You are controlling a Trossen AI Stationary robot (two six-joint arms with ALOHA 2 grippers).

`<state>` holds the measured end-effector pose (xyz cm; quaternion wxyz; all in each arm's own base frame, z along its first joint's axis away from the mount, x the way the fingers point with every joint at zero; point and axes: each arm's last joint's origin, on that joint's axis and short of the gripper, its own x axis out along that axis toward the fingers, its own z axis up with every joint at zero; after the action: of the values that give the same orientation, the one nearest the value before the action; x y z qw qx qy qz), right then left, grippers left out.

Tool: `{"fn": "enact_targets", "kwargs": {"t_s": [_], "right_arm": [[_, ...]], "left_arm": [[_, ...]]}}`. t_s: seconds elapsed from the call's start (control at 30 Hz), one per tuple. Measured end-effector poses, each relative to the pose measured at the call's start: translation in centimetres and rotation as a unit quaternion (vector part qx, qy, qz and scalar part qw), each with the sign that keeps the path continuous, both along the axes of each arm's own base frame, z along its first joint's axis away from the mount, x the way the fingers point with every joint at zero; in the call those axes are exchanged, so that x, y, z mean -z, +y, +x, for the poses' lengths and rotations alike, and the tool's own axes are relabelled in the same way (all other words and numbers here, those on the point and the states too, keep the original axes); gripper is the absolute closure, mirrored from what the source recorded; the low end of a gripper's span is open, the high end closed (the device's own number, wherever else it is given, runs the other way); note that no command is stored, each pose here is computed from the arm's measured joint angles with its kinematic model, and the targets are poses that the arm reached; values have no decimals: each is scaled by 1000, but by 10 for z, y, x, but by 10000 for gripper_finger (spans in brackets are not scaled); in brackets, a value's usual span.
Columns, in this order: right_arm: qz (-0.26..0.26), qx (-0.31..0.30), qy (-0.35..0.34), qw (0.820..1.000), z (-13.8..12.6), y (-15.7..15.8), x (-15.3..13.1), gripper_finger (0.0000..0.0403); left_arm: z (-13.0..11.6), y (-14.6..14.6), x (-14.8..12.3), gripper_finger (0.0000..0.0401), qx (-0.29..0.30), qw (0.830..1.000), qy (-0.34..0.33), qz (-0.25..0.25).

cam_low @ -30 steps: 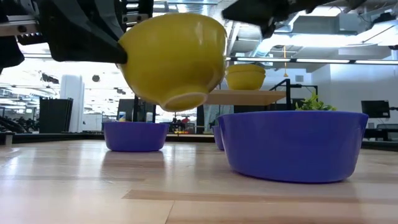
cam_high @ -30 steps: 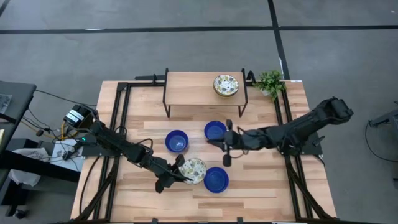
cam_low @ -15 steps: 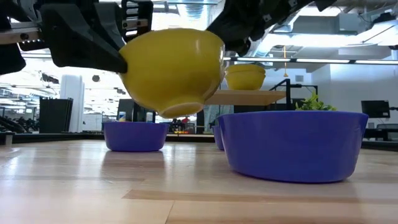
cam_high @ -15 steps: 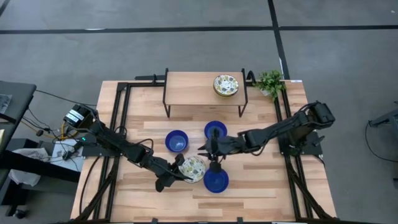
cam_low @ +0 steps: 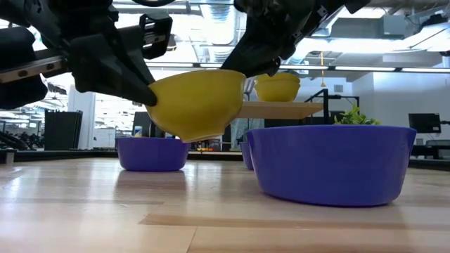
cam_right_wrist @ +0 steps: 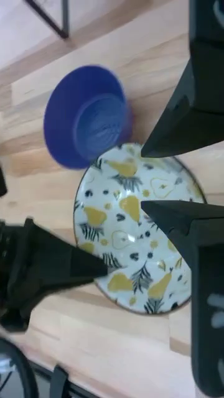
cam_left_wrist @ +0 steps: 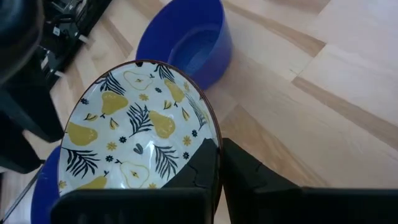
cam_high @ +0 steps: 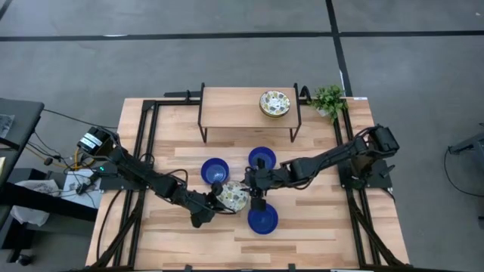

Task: Pick & Place Mini bowls
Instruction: Stack the white patterned bowl on top of the white patterned bowl on the shelf

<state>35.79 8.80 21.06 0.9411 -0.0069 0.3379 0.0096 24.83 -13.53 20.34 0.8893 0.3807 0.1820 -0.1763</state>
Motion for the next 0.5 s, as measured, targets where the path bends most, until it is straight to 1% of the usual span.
{"fn": "enact_targets", "kwargs": {"t_s": [0.23,0.5], "right_arm": [[8,25,29,999,-2,-9,4,290],[8,31,33,999,-2,-14,4,290]], "left_arm": [[0,1,0,391,-21,1000,-5,11],[0,2,0,391,-24,1000,-5,12]]}}
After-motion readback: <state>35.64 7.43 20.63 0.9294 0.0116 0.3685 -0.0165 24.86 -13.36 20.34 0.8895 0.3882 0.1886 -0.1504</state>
